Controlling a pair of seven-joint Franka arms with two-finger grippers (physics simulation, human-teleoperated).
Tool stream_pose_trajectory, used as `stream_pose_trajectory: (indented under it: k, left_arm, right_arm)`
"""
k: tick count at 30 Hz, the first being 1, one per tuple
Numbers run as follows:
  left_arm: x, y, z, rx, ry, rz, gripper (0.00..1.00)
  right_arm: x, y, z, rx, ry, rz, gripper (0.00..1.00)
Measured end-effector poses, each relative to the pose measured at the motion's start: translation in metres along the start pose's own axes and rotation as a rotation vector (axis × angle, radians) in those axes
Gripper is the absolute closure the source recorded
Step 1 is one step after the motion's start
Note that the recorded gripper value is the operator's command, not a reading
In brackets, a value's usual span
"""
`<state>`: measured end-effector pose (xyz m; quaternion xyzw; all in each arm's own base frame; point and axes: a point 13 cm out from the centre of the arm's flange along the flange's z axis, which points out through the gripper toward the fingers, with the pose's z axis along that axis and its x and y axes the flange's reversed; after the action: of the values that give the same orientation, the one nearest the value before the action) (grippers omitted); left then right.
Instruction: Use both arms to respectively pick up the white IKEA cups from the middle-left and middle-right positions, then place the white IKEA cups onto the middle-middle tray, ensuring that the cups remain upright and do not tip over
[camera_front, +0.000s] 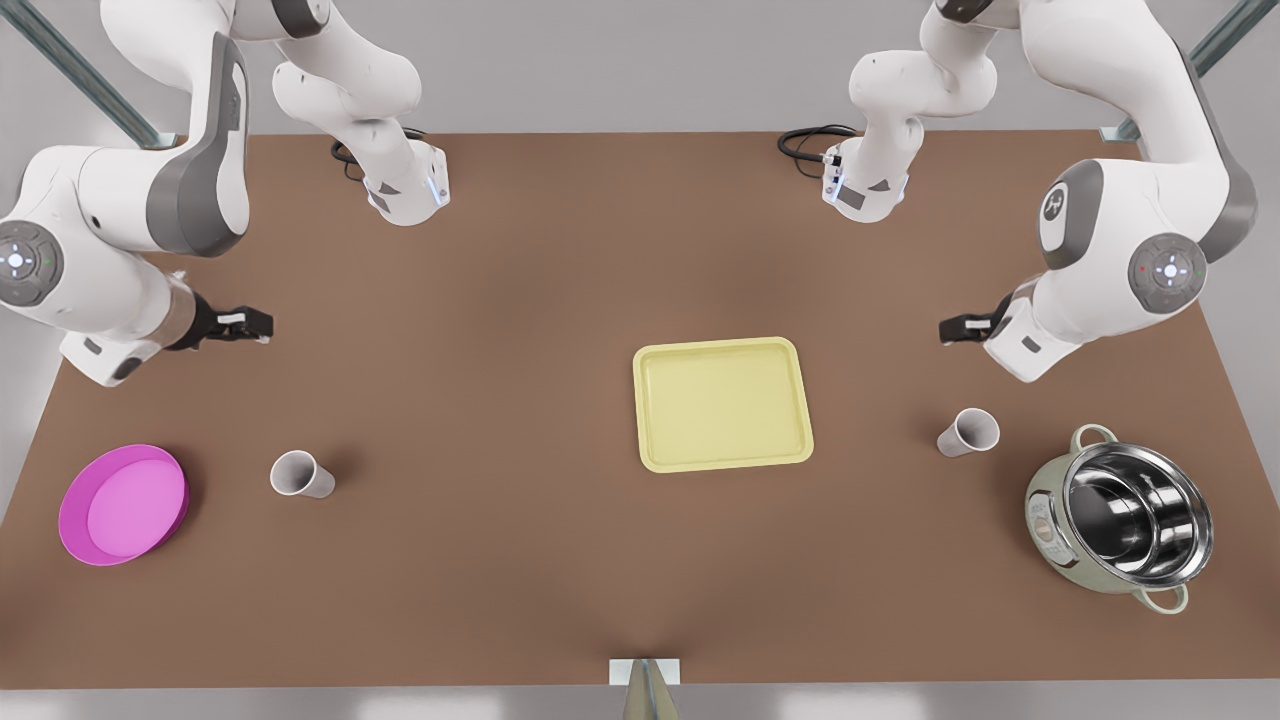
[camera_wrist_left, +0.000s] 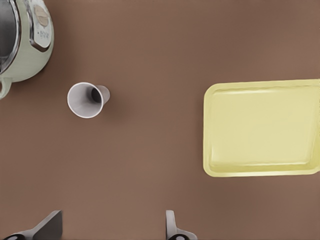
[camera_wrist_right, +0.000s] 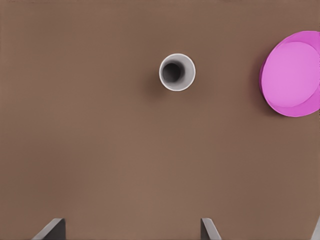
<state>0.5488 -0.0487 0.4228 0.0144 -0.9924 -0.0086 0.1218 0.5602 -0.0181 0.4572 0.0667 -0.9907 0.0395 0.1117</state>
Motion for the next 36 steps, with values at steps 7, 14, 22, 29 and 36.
stream_pose_trajectory:
  k: [7, 14, 22, 29, 36]
  left_arm:
    - [-0.055, 0.056, 0.105, -0.002, 0.077, -0.102, 0.00]
    - [-0.116, 0.135, 0.203, 0.024, 0.014, -0.185, 0.00]
    - [-0.108, 0.160, 0.259, 0.038, 0.017, -0.195, 0.00]
    - [-0.111, 0.158, 0.291, 0.036, 0.030, -0.173, 0.06]
    - [-0.117, 0.154, 0.299, 0.052, 0.018, -0.173, 0.79]
  right_arm:
    - [-0.082, -0.047, 0.107, -0.026, 0.044, 0.020, 0.00]
    - [-0.154, -0.075, 0.221, -0.117, -0.026, 0.045, 0.00]
    - [-0.188, -0.096, 0.281, -0.142, -0.116, 0.070, 0.00]
    - [-0.181, -0.098, 0.311, -0.142, -0.137, 0.053, 0.00]
    - [-0.178, -0.098, 0.330, -0.135, -0.147, 0.022, 0.00]
